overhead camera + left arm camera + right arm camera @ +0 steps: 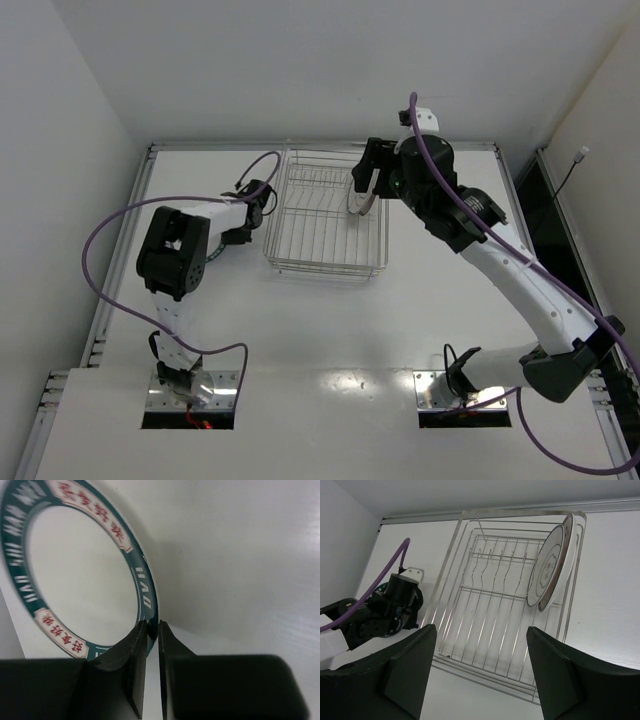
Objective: Load the plates into the dish rack
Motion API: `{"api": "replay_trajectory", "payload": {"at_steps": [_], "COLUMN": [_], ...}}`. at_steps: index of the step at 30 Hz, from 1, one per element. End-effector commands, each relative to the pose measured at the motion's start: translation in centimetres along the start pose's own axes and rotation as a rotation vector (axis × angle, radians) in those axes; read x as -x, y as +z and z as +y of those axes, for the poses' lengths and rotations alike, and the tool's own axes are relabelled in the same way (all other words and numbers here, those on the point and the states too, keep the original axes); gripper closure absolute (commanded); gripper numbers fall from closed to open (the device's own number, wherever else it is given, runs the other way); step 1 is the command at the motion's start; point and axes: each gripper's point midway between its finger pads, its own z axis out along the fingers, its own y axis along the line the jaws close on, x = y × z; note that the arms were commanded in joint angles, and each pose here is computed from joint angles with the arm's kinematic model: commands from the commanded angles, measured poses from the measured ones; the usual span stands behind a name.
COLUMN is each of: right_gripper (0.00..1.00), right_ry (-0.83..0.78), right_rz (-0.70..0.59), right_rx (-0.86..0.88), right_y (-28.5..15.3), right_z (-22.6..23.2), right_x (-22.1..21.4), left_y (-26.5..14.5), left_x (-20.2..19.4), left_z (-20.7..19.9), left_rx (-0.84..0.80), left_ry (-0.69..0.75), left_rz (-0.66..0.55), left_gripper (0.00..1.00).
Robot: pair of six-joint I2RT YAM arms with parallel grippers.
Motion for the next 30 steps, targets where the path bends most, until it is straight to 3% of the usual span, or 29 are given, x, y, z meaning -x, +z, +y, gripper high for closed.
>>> {"api": "replay_trajectory", "payload": {"at_steps": [1,11,19,26,30], "right_gripper": [0.3,0.3,0.3,0.3,0.3], "right_ry": [0.012,0.001,-0.008,-0.039,-0.035], "right_rz": [-0.032,0.0,0.052,0.059,0.027], "right_rx": [0.025,0.01,-0.014,-0.076,-0.105], "right_y": [-0.5,-2.2,-3.8,-6.2,-7.8], "right_z": [0.3,-0.9,-3.2,-6.0,-7.3], "right_x": [0.9,-0.4,-4.1,-6.0,-5.7], "left_y": [-2.1,-11.5,-25.7,-40.9,-45.1], "left_x": [-0.1,6.4,15.4,22.0,22.9], "left_z": [0.0,5.2,6.2,4.8,0.0], "left_rx": [-0.073,-0.075,-0.253,-0.743,-1.069], "left_ry": [-0.079,-0.307,-0.397,-0.465,-0.34], "left_rz": [-0.004,-0.242,-0.492,-0.833,-0.901], "left_gripper": [1.0,1.0,1.0,1.0,1.0]}}
